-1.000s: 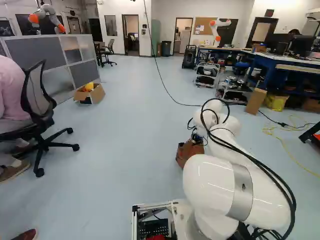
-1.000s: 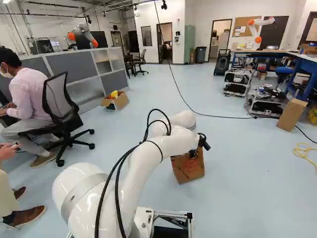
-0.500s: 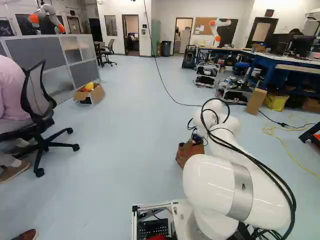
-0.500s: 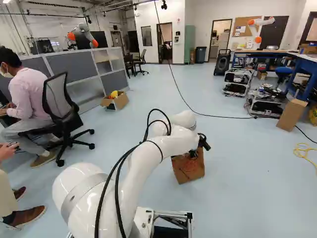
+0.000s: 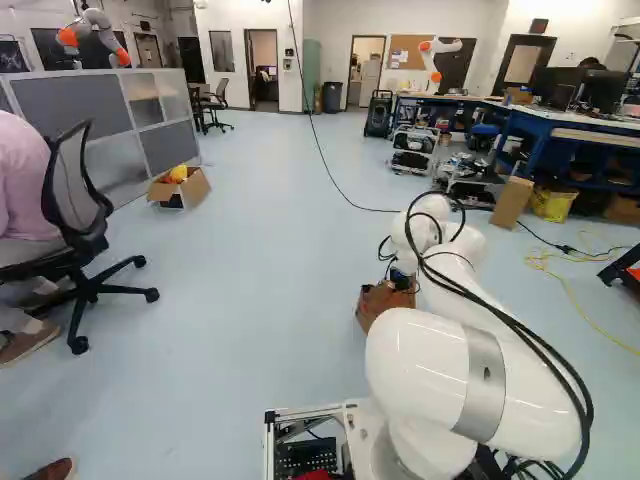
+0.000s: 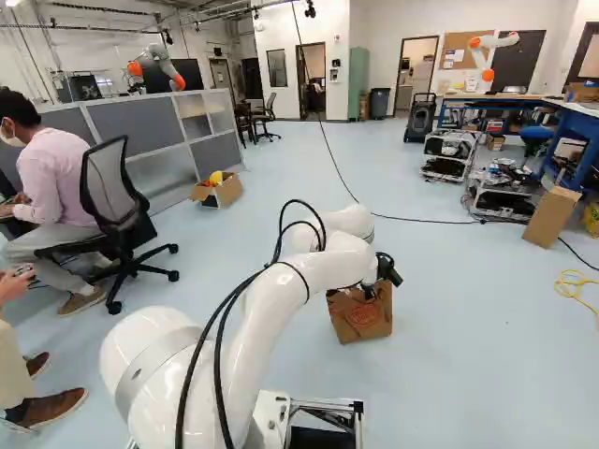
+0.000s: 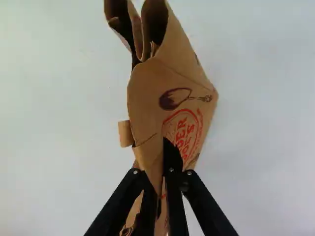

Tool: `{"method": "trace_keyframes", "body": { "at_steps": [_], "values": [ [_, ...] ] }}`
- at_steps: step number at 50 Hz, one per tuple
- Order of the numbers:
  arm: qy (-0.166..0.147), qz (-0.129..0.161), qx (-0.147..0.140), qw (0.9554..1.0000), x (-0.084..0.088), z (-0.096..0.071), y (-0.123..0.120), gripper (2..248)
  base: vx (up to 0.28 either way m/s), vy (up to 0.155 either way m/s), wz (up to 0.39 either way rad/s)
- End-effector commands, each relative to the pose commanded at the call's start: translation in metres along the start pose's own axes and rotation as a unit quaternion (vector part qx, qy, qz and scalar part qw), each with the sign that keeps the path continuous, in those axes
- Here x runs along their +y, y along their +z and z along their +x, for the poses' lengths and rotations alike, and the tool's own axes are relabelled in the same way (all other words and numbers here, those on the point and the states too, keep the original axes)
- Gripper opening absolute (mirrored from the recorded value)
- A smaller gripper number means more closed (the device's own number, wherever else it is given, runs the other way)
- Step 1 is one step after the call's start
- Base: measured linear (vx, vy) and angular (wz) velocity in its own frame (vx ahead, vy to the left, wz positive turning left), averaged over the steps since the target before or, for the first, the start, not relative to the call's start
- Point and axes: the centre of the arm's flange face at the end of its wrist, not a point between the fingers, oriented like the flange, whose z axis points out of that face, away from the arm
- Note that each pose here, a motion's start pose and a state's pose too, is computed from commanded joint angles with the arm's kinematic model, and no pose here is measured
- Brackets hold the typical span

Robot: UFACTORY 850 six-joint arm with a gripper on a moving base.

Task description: Pick up the grocery bag from the ground

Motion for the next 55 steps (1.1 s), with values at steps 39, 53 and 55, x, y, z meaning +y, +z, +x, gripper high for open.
{"method": "trace_keyframes", "body": {
  "at_steps": [39, 53, 55],
  "values": [
    [-0.018, -0.034, 0.075, 0.9965, 0.000, -0.024, -0.071, 22, 0.000, 0.000, 0.000],
    [-0.027, -0.042, 0.142, 0.9886, 0.000, -0.025, -0.124, 22, 0.000, 0.000, 0.000],
    [-0.029, -0.043, 0.152, 0.9870, 0.001, -0.025, -0.132, 22, 0.000, 0.000, 0.000]
  ]
}}
